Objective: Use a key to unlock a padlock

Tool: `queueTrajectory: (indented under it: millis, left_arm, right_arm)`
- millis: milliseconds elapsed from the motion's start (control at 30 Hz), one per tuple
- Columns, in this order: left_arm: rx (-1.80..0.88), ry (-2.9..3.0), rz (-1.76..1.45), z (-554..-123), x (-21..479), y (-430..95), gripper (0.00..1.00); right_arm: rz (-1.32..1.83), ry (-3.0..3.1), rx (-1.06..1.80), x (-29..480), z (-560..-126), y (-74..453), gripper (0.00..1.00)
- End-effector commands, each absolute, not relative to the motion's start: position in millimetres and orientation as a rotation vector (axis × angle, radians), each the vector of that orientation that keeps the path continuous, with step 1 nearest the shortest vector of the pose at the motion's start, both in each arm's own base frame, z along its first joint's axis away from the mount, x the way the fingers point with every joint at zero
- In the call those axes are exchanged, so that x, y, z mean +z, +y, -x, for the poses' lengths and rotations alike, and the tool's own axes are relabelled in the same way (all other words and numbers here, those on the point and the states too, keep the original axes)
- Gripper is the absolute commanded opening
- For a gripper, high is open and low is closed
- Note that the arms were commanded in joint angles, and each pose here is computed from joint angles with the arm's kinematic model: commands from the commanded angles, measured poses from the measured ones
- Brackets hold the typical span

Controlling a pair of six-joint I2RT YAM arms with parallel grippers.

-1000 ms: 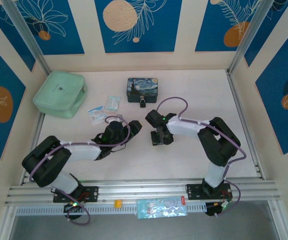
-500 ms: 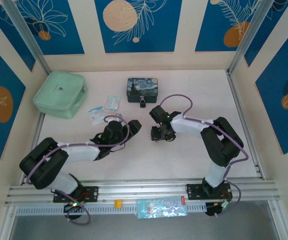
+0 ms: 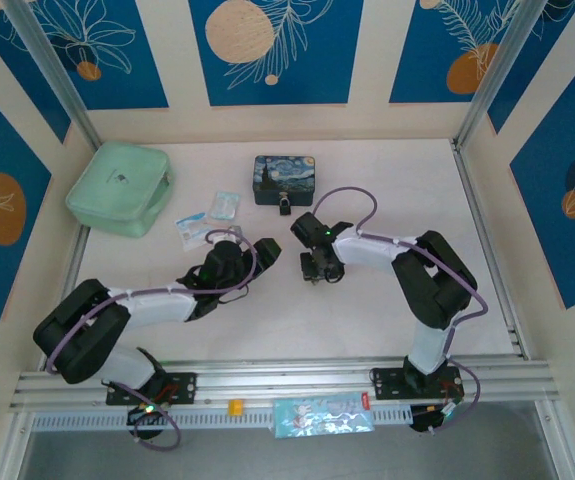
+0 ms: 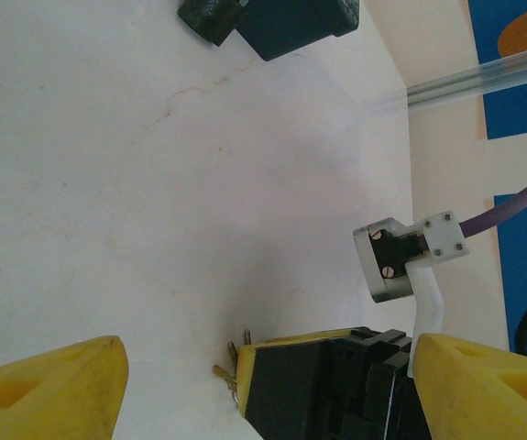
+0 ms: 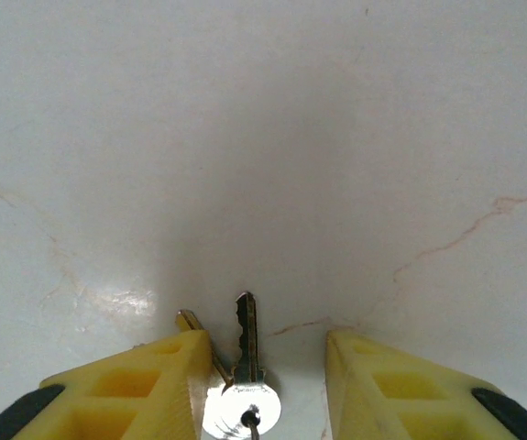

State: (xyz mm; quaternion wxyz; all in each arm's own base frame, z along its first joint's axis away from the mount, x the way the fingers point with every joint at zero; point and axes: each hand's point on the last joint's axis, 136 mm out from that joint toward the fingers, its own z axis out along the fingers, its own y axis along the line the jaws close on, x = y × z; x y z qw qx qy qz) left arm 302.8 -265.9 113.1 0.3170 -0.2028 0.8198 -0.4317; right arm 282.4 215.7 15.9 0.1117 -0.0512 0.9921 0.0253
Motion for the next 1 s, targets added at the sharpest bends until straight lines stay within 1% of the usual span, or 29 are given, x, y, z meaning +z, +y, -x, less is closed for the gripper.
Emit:
queueTrajectory:
  millis: [0,33,100,200,267,333,367,500,700,833,967]
  left_arm:
    - [-1.111,2.128,0.527,-309,122,-261,0.81]
    - [-1.110,2.126,0.529,-309,122,-260,0.81]
    - [-1.110,2.125,0.530,-309,122,-260,0.81]
    - [-1.120,2.123,0.525,-309,123,-261,0.81]
    - [-1.123,2.120,0.524,-308,125,-261,0.81]
    - [-1.115,2.115,0.527,-308,126,-259,0.81]
    - [-1.111,2.112,0.529,-308,126,-257,0.81]
    - [-1.098,2.111,0.528,-307,127,-254,0.81]
    - [-1.089,2.104,0.535,-308,127,-251,0.81]
    - [-1.089,2.100,0.532,-309,129,-252,0.81]
    - [-1.096,2.100,0.528,-310,129,-253,0.81]
  right_arm:
    - [0.129,3.036,-0.031,-15,-251,196,0.33]
    - [0.118,3.035,-0.032,-15,-252,192,0.32]
    - [0.135,3.035,0.039,-12,-256,196,0.32]
    - [0.272,3.015,0.162,-7,-259,216,0.45]
    - [0.358,3.002,0.175,-7,-258,225,0.52]
    - [0.400,3.008,0.176,-9,-256,228,0.56]
    - [0.409,3.013,0.172,-10,-256,228,0.57]
    - [0.409,3.010,0.168,-6,-258,223,0.58]
    - [0.278,2.997,0.328,25,-263,224,0.57]
    - [0.090,3.033,0.358,37,-259,223,0.53]
    - [-0.149,3.086,0.307,28,-253,214,0.45]
